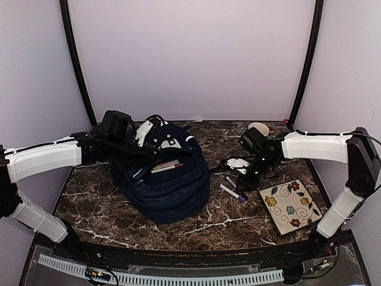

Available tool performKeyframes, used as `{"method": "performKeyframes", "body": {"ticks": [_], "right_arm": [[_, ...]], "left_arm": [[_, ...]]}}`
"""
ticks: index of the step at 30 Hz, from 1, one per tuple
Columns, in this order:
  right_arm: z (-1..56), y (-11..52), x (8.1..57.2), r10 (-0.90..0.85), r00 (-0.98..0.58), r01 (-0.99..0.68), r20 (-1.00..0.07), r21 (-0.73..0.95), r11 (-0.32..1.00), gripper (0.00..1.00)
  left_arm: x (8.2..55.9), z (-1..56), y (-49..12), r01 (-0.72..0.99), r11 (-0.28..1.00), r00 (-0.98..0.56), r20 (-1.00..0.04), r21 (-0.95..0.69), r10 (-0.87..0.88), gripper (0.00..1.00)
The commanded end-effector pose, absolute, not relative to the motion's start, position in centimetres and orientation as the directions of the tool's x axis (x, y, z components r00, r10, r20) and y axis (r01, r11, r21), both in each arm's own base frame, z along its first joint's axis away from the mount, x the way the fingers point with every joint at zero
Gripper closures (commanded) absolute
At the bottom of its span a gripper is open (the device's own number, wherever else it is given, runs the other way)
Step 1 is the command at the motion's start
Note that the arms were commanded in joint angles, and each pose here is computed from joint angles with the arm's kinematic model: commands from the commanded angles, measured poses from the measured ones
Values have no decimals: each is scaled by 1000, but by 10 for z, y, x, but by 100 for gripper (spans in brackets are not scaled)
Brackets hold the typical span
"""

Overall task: Pack the student bag
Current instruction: Pick up the pen from the center of the board.

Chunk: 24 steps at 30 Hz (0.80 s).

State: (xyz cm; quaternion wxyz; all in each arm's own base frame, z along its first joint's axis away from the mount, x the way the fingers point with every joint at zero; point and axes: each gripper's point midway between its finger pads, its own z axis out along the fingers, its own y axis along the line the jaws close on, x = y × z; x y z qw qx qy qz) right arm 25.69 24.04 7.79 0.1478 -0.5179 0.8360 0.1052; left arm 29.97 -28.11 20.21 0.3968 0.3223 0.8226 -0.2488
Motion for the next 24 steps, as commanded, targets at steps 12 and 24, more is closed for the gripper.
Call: {"method": "performKeyframes", "body": {"ticks": [12, 24], "right_arm": [[36, 255, 278, -875, -405, -911, -266, 29, 412, 73], [20, 266, 275, -892, -398, -916, -215, 41, 399, 78]], "left_arm": [[307, 245, -295, 811, 576, -316, -906, -103, 282, 100], [300, 248, -291, 825, 556, -304, -908, -101, 287, 100]]}}
